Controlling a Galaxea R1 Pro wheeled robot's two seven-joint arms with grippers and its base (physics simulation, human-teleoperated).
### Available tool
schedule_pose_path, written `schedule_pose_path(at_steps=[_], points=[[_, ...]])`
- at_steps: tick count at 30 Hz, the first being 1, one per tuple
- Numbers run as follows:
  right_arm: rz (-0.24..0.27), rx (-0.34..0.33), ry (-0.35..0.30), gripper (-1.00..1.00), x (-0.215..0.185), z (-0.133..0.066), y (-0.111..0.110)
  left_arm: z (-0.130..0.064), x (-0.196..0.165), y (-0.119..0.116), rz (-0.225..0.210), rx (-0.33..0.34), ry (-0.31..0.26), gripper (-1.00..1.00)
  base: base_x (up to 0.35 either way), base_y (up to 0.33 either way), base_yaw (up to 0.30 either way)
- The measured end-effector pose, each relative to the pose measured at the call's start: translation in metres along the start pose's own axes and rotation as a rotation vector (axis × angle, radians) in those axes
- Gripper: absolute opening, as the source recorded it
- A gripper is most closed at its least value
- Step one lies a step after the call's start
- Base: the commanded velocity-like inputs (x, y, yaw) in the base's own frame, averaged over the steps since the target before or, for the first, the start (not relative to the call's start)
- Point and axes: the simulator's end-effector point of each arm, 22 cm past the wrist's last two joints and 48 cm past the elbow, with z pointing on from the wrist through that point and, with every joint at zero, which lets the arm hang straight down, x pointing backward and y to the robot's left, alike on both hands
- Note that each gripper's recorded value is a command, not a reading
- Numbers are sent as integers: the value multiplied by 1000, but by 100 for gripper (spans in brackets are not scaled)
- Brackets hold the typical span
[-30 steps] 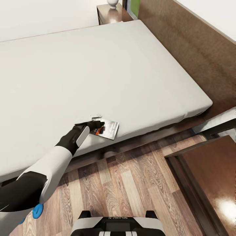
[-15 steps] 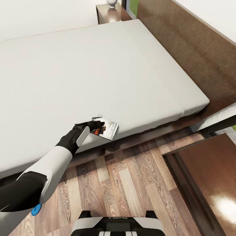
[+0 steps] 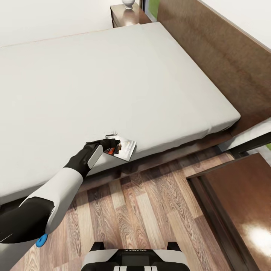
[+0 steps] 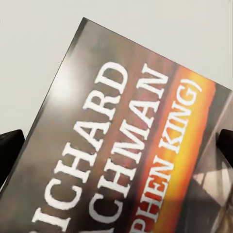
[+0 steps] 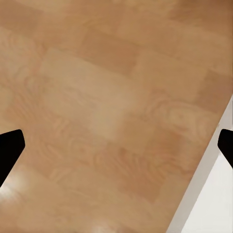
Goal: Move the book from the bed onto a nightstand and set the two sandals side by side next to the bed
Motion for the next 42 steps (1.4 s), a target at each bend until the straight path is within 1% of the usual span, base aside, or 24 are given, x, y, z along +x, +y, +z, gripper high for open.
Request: schedule_pose_path(at_steps=[10, 32, 36, 42], points=[[-1, 0, -1, 100, -1, 0, 0, 0, 0, 0, -1, 0, 0, 100, -75, 0, 0], [-1, 0, -1, 100, -1, 0, 0, 0, -1, 3, -5, -5, -6, 100, -6, 0, 0], [-1, 0, -1, 100, -1, 0, 0, -5, -19, -1, 0, 0, -43, 100, 0, 0, 0], [-1, 0, -1, 100, -1, 0, 0, -21, -61, -9, 10, -1, -133, 100, 0, 0, 0]])
